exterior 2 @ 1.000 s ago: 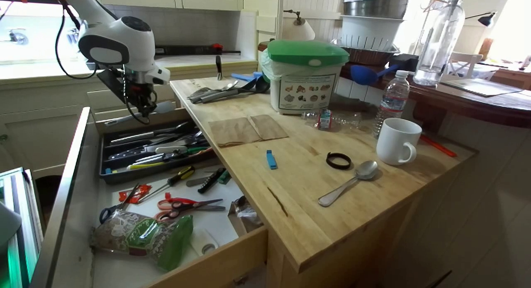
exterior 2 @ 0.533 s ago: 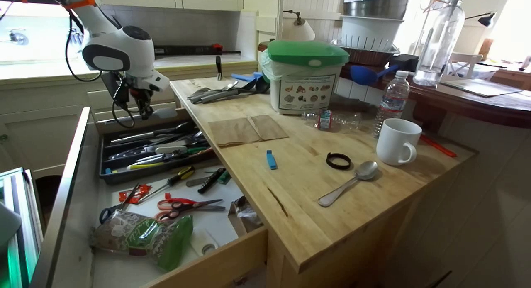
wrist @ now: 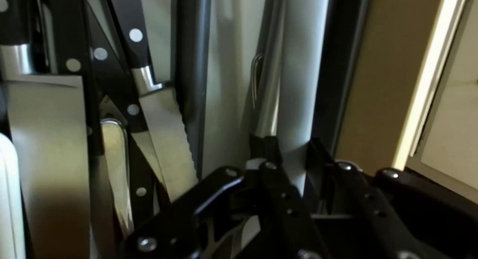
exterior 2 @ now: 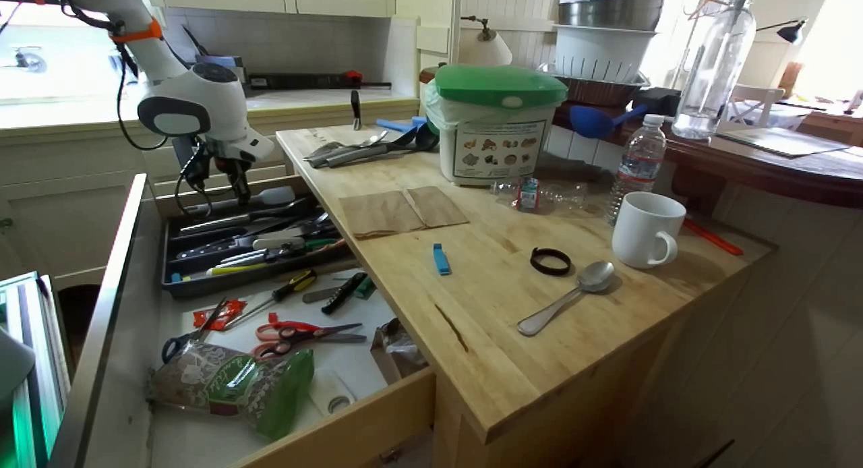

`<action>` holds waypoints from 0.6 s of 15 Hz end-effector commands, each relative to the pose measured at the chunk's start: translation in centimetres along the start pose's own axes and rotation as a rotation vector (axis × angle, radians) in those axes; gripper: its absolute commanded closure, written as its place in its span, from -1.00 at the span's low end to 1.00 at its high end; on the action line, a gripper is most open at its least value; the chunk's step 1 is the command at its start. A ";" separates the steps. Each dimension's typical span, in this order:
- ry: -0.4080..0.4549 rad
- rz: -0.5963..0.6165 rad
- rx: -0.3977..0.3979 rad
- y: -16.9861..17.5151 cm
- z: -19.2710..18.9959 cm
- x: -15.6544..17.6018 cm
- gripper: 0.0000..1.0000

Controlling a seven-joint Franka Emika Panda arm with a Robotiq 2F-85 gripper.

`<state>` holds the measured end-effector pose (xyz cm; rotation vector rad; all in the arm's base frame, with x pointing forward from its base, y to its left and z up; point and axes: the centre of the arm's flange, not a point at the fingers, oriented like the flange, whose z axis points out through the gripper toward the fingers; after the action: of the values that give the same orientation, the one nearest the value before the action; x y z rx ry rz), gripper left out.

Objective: Move the black and grey ladle in the drawer to the left, pick up the plastic grey spatula from the table and put it in the drawer

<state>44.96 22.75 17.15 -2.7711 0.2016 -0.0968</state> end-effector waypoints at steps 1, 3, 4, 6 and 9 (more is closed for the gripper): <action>0.026 0.024 -0.041 -0.7 2.5 1.4 0.88; 0.039 0.007 -0.054 -1.1 3.1 2.3 0.88; 0.045 -0.004 -0.064 -1.4 3.2 2.6 0.88; 0.041 -0.020 -0.078 -1.9 3.8 3.3 0.88; 0.028 -0.038 -0.092 -2.4 4.3 3.6 -0.08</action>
<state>48.10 24.51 14.65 -2.8481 0.1649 -0.1495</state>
